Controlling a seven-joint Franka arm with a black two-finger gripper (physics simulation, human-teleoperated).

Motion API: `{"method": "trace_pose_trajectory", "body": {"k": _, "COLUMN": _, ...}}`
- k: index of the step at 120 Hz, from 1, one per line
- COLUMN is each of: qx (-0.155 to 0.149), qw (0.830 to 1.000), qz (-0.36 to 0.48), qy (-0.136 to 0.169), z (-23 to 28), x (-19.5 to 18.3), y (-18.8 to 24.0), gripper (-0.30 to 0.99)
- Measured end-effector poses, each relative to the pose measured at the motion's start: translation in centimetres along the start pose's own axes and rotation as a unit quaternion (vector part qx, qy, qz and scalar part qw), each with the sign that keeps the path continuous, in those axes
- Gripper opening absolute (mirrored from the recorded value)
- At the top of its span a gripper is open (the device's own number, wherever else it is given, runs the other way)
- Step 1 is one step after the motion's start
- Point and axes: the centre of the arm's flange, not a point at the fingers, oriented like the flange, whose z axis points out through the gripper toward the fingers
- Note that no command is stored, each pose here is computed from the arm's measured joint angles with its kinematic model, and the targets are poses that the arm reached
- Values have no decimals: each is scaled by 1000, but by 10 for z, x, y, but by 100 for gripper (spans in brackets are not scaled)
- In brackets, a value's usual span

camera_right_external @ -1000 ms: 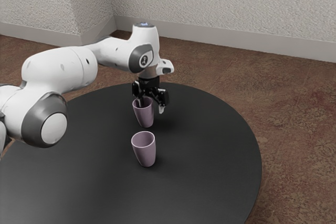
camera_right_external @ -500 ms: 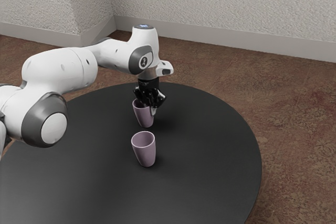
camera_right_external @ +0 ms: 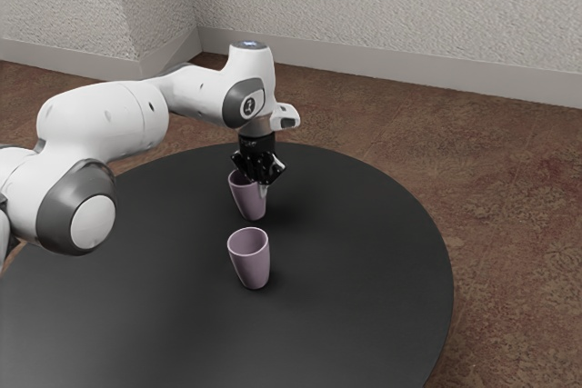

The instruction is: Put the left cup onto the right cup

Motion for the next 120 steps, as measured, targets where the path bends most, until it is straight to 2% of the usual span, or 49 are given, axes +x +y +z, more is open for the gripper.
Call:
{"method": "trace_pose_trajectory", "body": {"k": 16, "qx": 5, "qw": 1000, "qz": 0, "qy": 6, "z": -14, "x": -2, "y": 1, "gripper": -9}}
{"method": "trace_pose_trajectory", "body": {"k": 59, "qx": 14, "qw": 999, "qz": 13, "qy": 29, "z": -90, "x": -22, "y": 23, "gripper": -9}}
{"method": "trace_pose_trajectory", "body": {"k": 120, "qx": 8, "qw": 999, "qz": 36, "qy": 28, "z": -152, "x": -74, "y": 57, "gripper": -9}}
